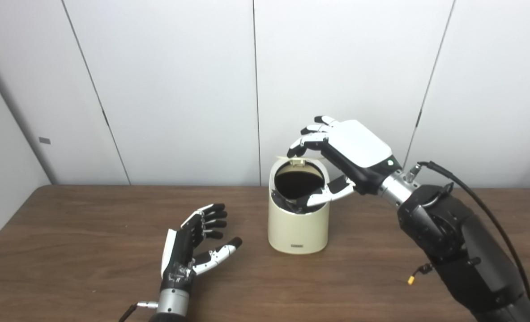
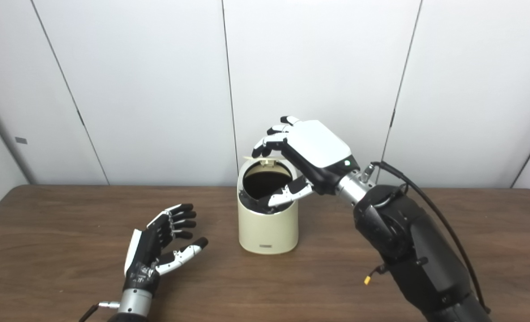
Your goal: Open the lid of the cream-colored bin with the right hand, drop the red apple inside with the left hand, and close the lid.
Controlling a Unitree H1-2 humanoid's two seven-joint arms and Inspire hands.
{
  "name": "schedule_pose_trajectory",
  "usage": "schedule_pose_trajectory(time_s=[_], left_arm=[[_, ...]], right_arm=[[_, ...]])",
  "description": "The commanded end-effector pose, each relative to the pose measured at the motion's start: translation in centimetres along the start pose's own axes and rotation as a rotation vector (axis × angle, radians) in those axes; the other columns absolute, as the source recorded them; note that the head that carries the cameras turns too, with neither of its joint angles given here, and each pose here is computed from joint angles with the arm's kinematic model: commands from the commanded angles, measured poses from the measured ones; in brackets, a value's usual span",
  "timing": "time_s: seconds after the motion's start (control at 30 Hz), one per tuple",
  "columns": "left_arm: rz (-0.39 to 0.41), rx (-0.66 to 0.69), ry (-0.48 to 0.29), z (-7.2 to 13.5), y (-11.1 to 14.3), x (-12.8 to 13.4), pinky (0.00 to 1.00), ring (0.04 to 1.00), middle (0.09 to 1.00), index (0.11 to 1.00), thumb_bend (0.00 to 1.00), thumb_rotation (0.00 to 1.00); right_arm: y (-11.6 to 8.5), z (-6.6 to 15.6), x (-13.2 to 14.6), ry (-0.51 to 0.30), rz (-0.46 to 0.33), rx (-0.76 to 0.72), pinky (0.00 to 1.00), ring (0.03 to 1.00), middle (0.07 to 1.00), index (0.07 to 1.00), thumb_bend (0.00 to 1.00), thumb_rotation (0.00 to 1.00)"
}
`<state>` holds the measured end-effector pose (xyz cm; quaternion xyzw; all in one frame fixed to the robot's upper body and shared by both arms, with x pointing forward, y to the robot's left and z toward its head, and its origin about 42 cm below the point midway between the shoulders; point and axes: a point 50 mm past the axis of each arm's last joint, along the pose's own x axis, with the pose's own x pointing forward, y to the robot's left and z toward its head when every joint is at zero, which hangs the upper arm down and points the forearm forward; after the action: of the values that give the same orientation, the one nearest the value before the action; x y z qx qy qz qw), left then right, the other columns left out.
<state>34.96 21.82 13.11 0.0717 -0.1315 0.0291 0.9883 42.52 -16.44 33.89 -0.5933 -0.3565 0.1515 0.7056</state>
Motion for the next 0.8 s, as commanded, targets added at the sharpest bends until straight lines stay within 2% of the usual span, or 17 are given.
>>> schedule_pose_trajectory(time_s=[0.0,0.23,0.53,0.77], left_arm=[[0.002,0.005,-0.053,1.3,0.3,0.4,0.60,0.684,0.728,0.749,0.68,0.04],[0.008,0.006,-0.050,1.4,0.4,0.5,0.61,0.688,0.729,0.749,0.69,0.04],[0.009,0.013,-0.046,1.6,0.5,0.4,0.62,0.685,0.726,0.749,0.70,0.06],[0.013,0.013,-0.045,1.6,0.6,0.4,0.61,0.682,0.729,0.745,0.70,0.07]], right_arm=[[-2.2,0.0,0.2,-0.028,-0.065,-0.046,0.92,0.829,0.655,0.661,0.62,0.46],[-1.1,-0.1,-0.6,-0.031,-0.052,-0.035,0.91,0.808,0.645,0.654,0.63,0.50],[0.1,0.0,-1.4,-0.016,-0.022,-0.048,0.89,0.795,0.654,0.665,0.64,0.48],[0.8,0.1,-1.7,-0.008,-0.006,-0.015,0.92,0.817,0.665,0.672,0.64,0.47]])
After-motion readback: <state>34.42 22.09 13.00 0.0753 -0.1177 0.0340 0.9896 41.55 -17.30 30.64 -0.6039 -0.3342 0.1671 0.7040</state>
